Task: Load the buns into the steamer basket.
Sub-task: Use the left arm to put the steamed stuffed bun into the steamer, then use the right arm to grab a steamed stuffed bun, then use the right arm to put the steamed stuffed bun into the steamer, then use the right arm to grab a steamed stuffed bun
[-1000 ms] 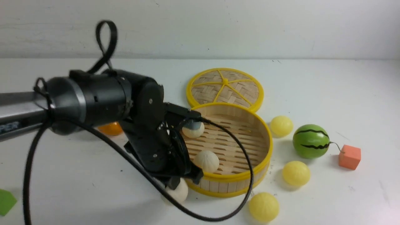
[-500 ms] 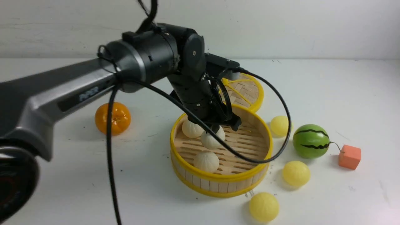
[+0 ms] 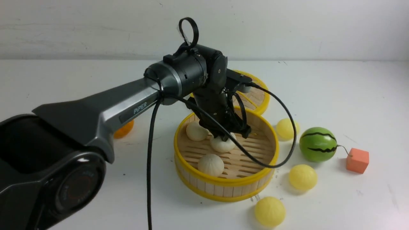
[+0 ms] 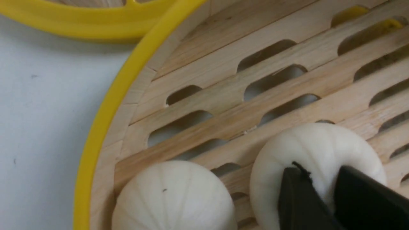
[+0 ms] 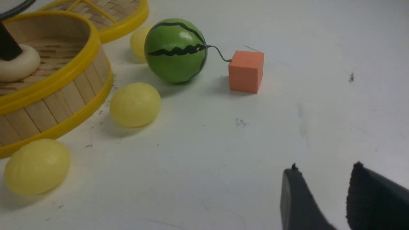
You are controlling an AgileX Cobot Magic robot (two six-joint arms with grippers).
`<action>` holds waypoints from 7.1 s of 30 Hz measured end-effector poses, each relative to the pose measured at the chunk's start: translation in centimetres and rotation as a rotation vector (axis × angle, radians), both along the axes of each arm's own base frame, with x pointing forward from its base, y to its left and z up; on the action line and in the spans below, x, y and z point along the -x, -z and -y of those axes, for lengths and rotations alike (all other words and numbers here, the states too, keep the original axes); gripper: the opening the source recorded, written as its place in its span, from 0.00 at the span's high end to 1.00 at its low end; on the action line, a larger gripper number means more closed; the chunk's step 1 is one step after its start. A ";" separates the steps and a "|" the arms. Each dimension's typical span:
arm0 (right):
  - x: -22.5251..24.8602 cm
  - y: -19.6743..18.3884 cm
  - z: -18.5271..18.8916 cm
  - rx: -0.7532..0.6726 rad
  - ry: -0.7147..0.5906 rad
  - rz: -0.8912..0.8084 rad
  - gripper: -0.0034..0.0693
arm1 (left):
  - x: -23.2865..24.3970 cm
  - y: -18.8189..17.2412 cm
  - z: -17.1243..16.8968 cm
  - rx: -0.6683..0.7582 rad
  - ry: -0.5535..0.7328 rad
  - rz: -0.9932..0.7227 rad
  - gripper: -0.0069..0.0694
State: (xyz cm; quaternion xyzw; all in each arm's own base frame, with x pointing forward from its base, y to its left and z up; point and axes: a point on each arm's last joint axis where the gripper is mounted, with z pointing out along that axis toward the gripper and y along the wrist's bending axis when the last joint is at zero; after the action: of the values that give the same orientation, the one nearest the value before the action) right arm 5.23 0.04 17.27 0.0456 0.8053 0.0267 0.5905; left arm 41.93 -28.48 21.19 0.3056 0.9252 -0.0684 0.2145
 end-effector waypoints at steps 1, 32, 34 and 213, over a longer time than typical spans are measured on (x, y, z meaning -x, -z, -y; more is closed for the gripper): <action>0.0 0.0 0.0 0.000 0.000 0.000 0.62 | 0.1 -0.3 0.0 0.008 -0.011 0.000 0.59; 0.0 0.0 0.0 0.000 0.000 0.000 0.62 | 31.3 -11.4 -20.1 0.616 -0.180 0.361 0.93; 0.0 0.0 0.0 0.000 0.000 0.000 0.62 | 32.5 -9.6 -21.1 0.639 -0.184 0.391 0.93; -30.0 -1.1 -10.2 -0.042 -0.275 -0.986 0.75 | 37.4 0.2 -24.4 0.745 -0.184 0.491 0.83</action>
State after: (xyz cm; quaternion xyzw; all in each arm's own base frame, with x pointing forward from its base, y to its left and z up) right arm 35.22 10.27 18.33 -0.0417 0.9859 0.0959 0.1303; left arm 4.54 -4.05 20.99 0.1312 0.7824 -0.3028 0.5281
